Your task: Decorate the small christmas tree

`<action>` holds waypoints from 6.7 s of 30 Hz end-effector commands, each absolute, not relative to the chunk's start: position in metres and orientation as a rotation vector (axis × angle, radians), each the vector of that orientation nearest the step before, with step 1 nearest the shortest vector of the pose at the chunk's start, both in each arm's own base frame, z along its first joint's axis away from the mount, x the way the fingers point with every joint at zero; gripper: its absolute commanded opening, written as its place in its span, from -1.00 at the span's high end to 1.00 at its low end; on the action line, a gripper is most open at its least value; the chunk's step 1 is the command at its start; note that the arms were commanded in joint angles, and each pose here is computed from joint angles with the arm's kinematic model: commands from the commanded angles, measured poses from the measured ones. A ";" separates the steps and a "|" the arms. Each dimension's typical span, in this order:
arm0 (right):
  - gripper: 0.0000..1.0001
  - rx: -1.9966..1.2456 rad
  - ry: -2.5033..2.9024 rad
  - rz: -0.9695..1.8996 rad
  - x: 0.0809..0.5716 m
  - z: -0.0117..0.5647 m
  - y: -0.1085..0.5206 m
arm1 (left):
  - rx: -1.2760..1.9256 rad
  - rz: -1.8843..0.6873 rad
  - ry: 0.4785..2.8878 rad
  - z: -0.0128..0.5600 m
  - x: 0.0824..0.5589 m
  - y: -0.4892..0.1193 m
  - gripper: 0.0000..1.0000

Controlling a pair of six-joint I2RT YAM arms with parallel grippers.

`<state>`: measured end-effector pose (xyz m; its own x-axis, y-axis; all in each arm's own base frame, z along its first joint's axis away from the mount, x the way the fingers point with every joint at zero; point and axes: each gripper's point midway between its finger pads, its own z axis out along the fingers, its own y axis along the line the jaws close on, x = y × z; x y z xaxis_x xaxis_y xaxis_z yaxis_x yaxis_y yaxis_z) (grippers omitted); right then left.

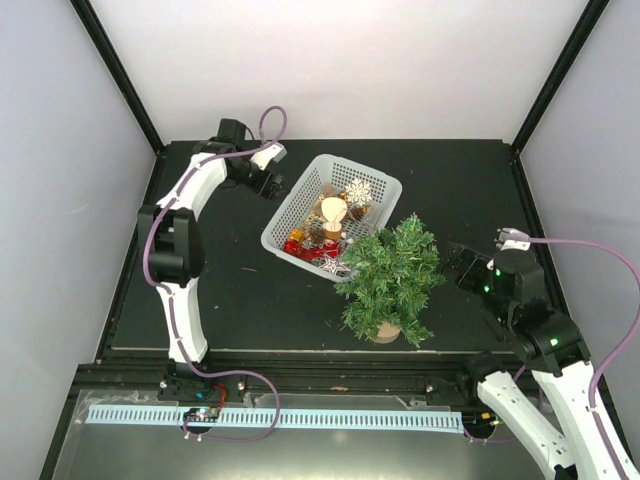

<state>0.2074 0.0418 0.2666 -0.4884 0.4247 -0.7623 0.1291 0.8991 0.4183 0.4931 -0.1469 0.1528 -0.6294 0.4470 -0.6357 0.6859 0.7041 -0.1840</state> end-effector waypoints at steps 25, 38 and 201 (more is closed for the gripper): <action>-1.00 0.378 2.083 0.369 0.231 0.251 0.053 | 0.983 0.048 2.472 0.098 0.517 -0.147 -0.82; -1.00 0.377 2.074 0.364 0.236 0.250 0.054 | 0.821 0.153 2.552 0.094 0.518 -0.059 -0.82; -0.83 0.564 2.141 0.408 0.203 0.217 0.040 | 1.812 0.304 1.070 0.046 0.290 -0.424 0.97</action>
<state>0.1982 0.0405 0.2093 -0.5455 0.5403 -0.6407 0.2644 0.8364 0.4802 0.2708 -0.4310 0.0690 0.6267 0.7334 -0.2632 0.4948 -0.1137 0.8615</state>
